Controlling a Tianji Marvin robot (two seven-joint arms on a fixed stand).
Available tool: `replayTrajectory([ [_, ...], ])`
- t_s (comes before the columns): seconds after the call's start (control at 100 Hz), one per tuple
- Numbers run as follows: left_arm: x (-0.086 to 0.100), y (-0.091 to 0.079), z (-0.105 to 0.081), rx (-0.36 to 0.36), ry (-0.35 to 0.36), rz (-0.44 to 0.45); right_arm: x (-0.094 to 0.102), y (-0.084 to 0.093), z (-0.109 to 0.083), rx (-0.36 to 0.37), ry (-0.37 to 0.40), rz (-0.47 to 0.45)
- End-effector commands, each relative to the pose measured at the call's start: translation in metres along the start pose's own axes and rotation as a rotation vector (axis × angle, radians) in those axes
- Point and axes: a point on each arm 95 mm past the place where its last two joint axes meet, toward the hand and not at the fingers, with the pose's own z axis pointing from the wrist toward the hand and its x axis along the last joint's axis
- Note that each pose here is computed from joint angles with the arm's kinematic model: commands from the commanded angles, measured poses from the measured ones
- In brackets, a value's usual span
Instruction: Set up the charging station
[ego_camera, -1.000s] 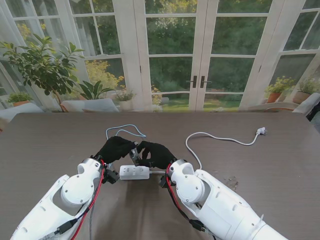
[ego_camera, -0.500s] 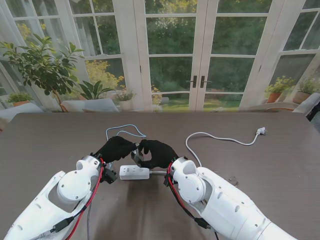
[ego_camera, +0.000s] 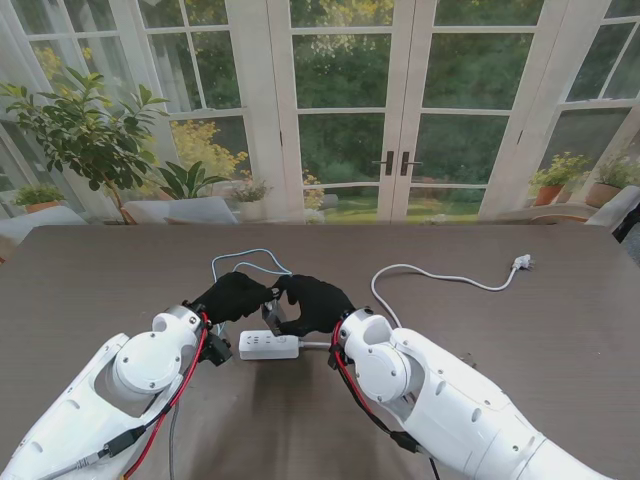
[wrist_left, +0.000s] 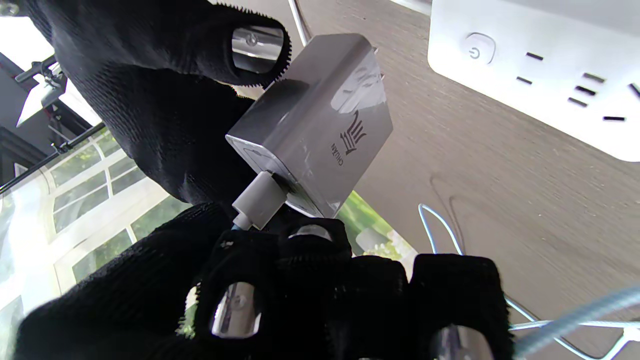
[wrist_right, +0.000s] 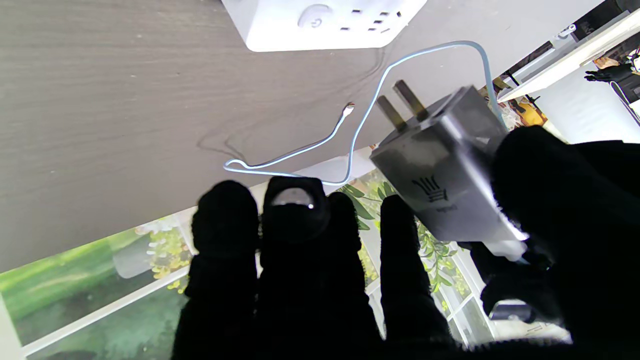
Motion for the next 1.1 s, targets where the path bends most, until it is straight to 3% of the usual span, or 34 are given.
replayTrajectory([
  [0.0, 0.005, -0.0004, 0.001, -0.018, 0.007, 0.0, 0.0053, -0.0026, 0.002, 0.016, 0.006, 0.005],
  [1.09, 0.0068, 0.0022, -0.0008, -0.048, 0.007, 0.005, 0.0094, -0.012, 0.009, 0.019, -0.004, 0.059],
])
